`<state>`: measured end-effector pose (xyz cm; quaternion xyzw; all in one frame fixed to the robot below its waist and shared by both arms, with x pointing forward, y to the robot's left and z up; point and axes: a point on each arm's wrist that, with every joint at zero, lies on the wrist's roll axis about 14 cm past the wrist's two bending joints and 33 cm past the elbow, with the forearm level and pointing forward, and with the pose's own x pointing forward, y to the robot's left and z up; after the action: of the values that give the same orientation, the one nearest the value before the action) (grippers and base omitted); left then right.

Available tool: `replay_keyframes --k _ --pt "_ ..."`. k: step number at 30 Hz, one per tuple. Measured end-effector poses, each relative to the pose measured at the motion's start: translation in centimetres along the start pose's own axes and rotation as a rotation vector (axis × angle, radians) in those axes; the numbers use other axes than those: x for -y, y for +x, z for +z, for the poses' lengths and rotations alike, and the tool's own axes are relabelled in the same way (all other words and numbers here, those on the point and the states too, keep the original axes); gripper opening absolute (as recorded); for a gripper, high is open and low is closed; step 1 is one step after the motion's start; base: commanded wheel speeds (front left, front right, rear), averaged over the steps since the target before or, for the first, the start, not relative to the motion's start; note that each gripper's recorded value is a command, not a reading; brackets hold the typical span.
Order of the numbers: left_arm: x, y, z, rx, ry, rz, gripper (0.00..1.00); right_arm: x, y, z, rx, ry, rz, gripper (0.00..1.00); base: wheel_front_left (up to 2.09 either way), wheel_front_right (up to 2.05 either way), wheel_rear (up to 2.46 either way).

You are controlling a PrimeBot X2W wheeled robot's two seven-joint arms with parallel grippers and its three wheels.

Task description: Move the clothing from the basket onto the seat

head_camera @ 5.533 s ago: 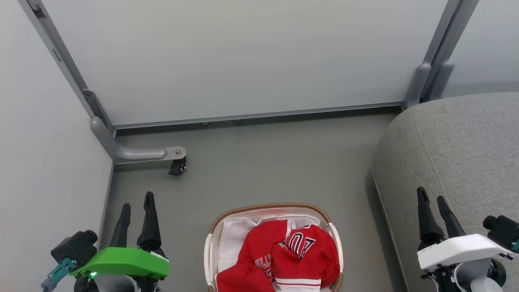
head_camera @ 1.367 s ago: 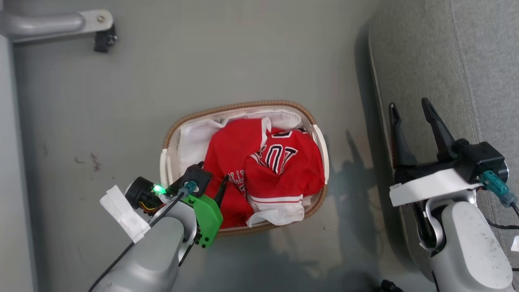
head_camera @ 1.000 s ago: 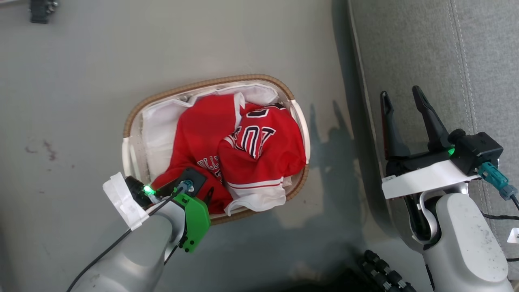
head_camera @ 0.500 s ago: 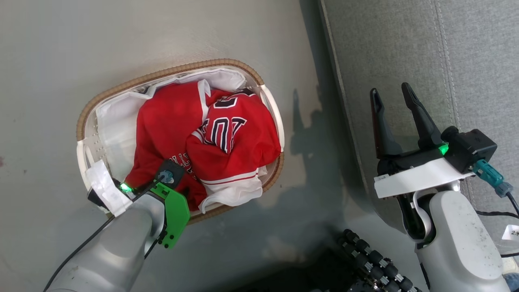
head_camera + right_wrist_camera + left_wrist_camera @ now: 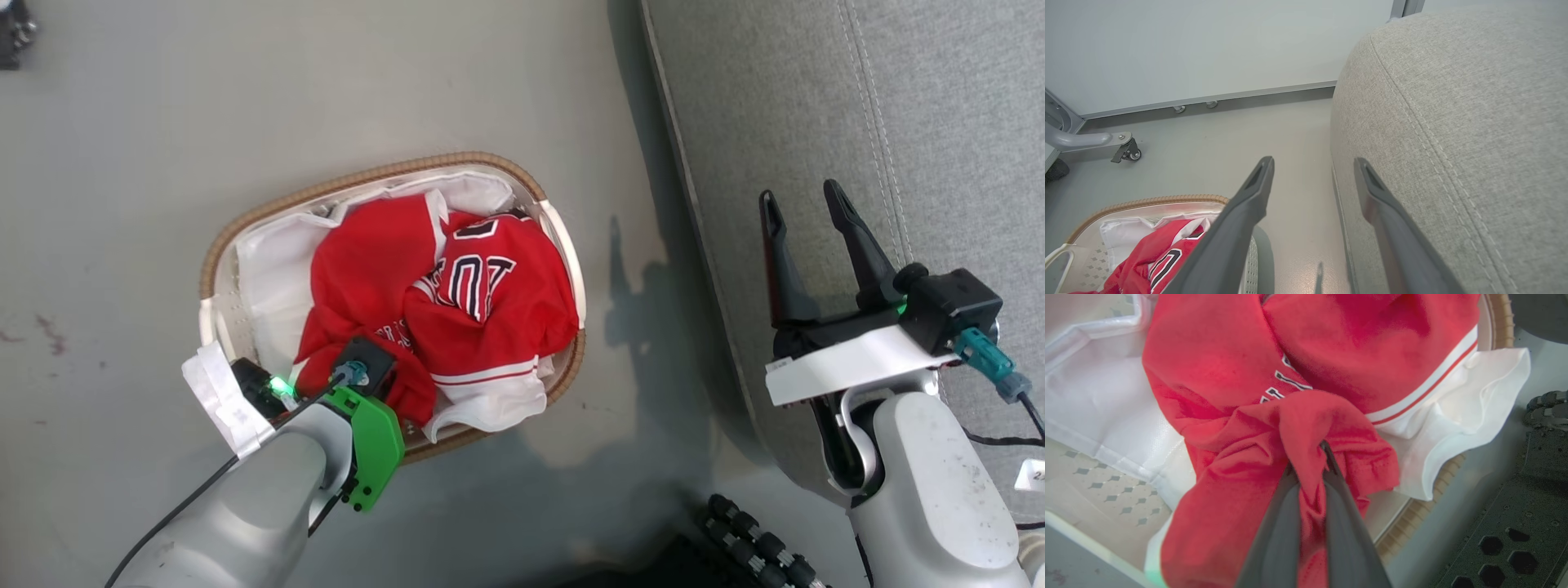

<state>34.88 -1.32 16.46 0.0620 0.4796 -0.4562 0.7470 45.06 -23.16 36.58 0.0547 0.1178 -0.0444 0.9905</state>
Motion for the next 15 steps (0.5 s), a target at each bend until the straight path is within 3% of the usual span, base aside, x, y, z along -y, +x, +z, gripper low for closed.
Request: replay_keyframes --k 15 --pt "-0.6 -6.8 8.7 0.287 0.158 0.113 0.0 -2.4 -2.2 3.5 0.077 -0.057 0.065 1.0 0.0 0.0 0.0"
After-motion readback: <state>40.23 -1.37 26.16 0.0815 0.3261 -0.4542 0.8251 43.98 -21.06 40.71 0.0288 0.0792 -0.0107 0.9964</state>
